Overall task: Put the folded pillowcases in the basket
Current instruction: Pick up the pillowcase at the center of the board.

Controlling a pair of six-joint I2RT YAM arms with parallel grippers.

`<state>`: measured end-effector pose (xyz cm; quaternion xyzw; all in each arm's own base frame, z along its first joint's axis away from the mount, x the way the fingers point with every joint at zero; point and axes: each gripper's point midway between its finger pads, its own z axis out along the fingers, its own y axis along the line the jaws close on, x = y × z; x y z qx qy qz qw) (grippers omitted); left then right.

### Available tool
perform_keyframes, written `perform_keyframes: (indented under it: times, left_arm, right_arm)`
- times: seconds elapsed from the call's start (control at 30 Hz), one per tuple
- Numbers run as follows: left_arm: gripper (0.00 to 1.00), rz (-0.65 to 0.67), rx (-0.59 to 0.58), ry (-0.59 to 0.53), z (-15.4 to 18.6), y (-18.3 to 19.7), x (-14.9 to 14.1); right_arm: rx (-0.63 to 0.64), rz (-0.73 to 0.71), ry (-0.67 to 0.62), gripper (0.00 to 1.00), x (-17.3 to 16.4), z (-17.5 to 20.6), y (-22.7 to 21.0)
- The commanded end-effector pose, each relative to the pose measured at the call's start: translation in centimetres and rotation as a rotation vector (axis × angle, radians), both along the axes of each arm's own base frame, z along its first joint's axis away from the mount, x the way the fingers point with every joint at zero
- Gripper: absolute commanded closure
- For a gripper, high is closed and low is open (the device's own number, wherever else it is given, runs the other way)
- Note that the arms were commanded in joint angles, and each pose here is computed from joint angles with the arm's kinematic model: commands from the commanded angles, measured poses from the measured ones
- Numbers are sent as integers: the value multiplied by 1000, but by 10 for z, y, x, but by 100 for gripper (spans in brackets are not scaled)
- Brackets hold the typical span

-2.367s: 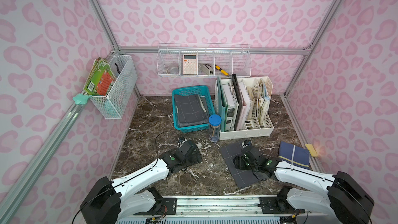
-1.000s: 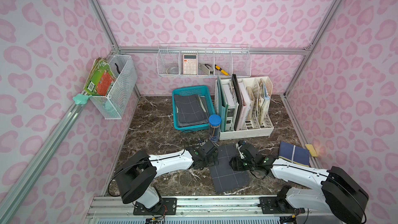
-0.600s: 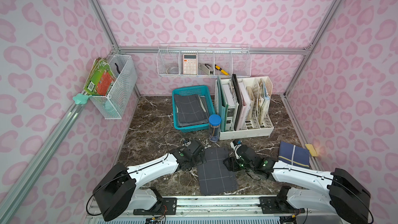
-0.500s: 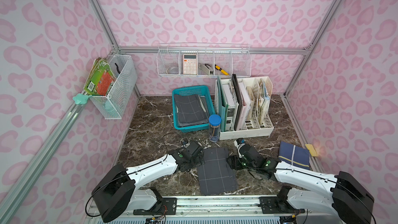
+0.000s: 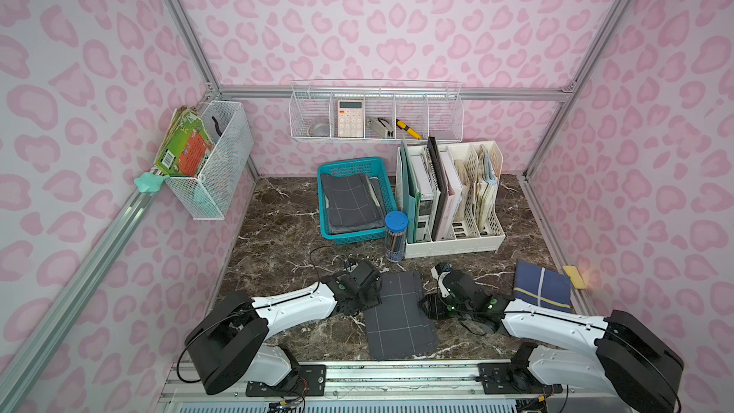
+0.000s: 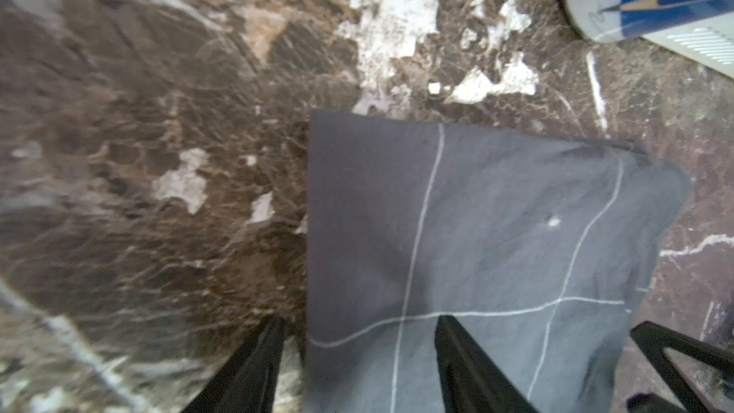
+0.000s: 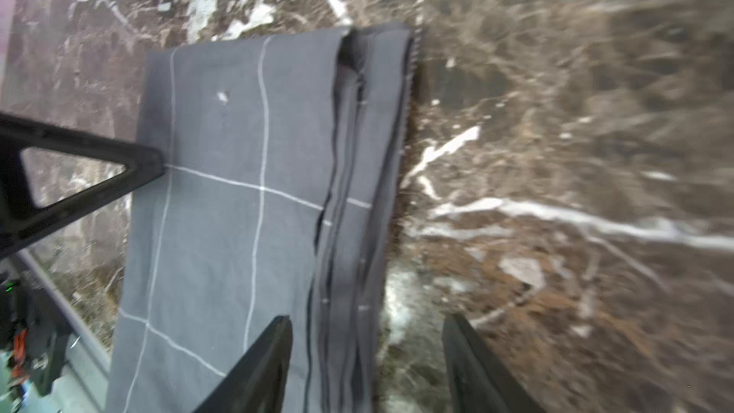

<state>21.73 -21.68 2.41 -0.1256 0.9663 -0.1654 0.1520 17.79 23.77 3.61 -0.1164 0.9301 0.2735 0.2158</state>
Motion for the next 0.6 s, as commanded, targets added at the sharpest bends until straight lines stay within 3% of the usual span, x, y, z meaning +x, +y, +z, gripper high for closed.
perform_keyframes:
  times: [0.0, 0.3, 0.43, 0.57]
  left_arm:
    - [42, -16, 9, 85, -13, 0, -14]
    - [68, -19, 1, 68, -7, -4, -9]
    - [80, -18, -3, 66, -5, -6, -9]
    - [90, -21, -21, 59, 3, -10, -8]
  right_arm:
    - [51, 35, 9, 41, -3, 4, 15]
    - [11, 80, 8, 51, -8, -1, 28]
    - [-13, 94, -13, 62, -9, 1, 34]
    - [-46, 102, -43, 82, -9, 7, 40]
